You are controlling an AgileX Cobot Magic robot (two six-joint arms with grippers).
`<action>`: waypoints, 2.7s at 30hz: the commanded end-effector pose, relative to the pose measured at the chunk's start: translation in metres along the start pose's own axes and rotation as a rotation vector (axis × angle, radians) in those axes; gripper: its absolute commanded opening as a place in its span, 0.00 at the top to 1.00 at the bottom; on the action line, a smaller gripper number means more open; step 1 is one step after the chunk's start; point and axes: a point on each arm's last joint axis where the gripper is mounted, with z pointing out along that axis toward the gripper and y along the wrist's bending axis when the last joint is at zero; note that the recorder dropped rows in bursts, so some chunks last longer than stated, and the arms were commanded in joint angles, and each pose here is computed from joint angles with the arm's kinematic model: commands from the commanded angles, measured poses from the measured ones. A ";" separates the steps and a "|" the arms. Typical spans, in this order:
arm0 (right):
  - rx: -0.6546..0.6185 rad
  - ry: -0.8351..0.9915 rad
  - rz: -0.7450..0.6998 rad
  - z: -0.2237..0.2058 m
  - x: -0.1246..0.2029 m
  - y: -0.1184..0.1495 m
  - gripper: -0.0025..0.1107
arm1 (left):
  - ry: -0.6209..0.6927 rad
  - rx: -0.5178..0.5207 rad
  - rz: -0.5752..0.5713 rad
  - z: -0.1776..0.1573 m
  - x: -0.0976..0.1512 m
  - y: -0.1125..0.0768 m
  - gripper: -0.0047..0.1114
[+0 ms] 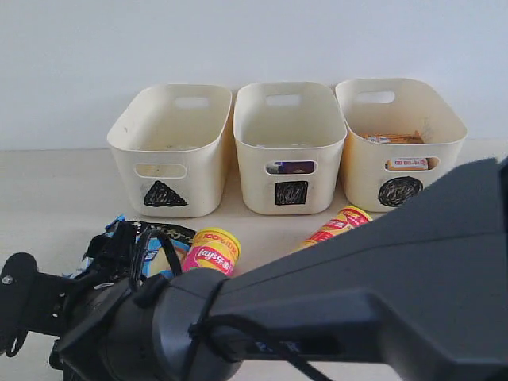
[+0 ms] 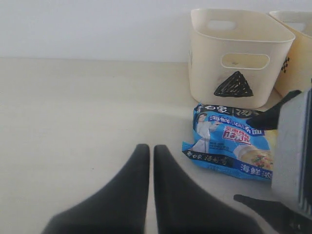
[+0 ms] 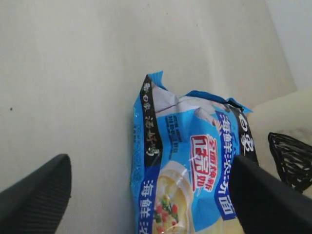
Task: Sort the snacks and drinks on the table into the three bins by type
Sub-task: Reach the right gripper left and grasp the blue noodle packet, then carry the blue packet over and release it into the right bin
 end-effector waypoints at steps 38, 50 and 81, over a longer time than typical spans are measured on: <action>0.237 -0.043 0.064 -0.014 -0.038 -0.047 0.98 | -0.012 0.001 -0.007 0.000 -0.002 0.000 0.92; 0.369 -0.050 -0.008 -0.089 -0.021 -0.089 0.98 | -0.012 0.001 -0.007 0.000 -0.002 0.000 0.92; 0.434 0.018 0.388 -0.102 0.223 -0.357 0.98 | -0.012 0.001 -0.007 0.000 -0.002 0.000 0.92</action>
